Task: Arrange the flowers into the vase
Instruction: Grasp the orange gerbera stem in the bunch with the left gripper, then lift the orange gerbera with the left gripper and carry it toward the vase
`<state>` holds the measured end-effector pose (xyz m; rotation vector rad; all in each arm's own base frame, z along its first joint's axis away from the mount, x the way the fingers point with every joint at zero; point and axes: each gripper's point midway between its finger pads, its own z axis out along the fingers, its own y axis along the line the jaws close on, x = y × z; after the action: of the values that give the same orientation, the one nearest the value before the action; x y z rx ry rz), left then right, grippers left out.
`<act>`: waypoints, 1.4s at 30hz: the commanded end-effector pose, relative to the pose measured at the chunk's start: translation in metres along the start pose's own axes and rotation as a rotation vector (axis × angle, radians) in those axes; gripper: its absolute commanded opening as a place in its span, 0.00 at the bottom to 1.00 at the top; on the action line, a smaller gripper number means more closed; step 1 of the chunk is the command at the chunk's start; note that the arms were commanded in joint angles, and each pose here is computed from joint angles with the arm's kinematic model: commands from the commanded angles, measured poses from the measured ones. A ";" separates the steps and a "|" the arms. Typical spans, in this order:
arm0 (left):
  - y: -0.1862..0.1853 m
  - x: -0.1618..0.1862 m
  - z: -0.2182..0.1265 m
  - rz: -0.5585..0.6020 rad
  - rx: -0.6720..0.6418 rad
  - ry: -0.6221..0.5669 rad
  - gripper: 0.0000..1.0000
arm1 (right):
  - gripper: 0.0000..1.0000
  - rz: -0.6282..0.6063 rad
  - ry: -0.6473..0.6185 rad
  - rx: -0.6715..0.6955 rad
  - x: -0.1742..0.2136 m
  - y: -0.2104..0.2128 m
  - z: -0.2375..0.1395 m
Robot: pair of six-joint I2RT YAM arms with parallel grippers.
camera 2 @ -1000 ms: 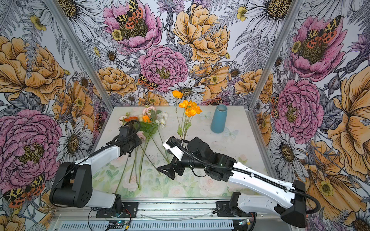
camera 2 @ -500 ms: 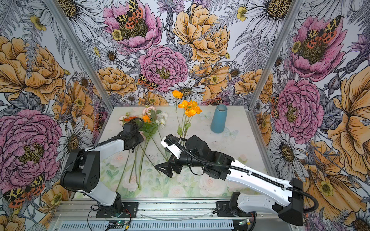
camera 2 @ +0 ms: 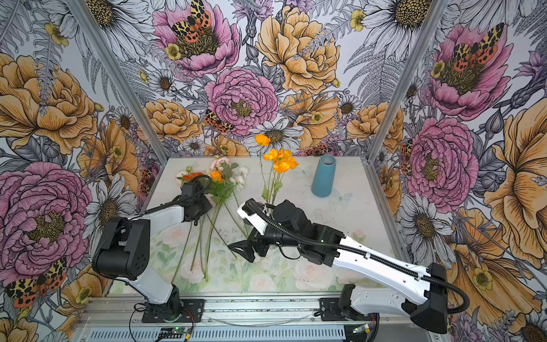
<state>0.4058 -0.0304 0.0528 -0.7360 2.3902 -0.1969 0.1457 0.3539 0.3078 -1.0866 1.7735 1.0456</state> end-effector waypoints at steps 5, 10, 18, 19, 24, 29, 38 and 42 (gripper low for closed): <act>-0.020 -0.021 -0.037 -0.001 0.115 -0.081 0.00 | 1.00 -0.032 -0.036 0.011 -0.016 0.000 0.002; -0.027 -0.033 -0.067 0.018 0.166 -0.135 0.00 | 1.00 -0.036 -0.051 0.031 -0.019 -0.004 -0.003; -0.057 -0.042 -0.132 0.105 0.317 -0.235 0.00 | 0.99 -0.026 -0.087 0.120 -0.019 -0.023 -0.021; -0.068 -0.040 -0.147 0.143 0.358 -0.261 0.00 | 0.99 -0.017 -0.106 0.154 -0.022 -0.030 -0.028; -0.117 -0.048 -0.255 0.250 0.608 -0.496 0.00 | 0.99 0.095 -0.199 0.334 -0.031 -0.078 -0.068; -0.145 -0.064 -0.361 0.261 0.837 -0.701 0.00 | 1.00 0.100 -0.206 0.386 -0.026 -0.084 -0.088; -0.199 -0.062 -0.440 0.331 1.085 -0.873 0.00 | 0.99 0.159 -0.220 0.467 -0.002 -0.089 -0.118; -0.224 -0.055 -0.446 0.381 1.147 -0.902 0.00 | 0.99 0.179 -0.228 0.464 0.000 -0.087 -0.123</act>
<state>0.2788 -0.1982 0.4808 0.1403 1.2927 -0.7980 0.2002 0.2225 0.3339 -0.5528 1.7959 0.7742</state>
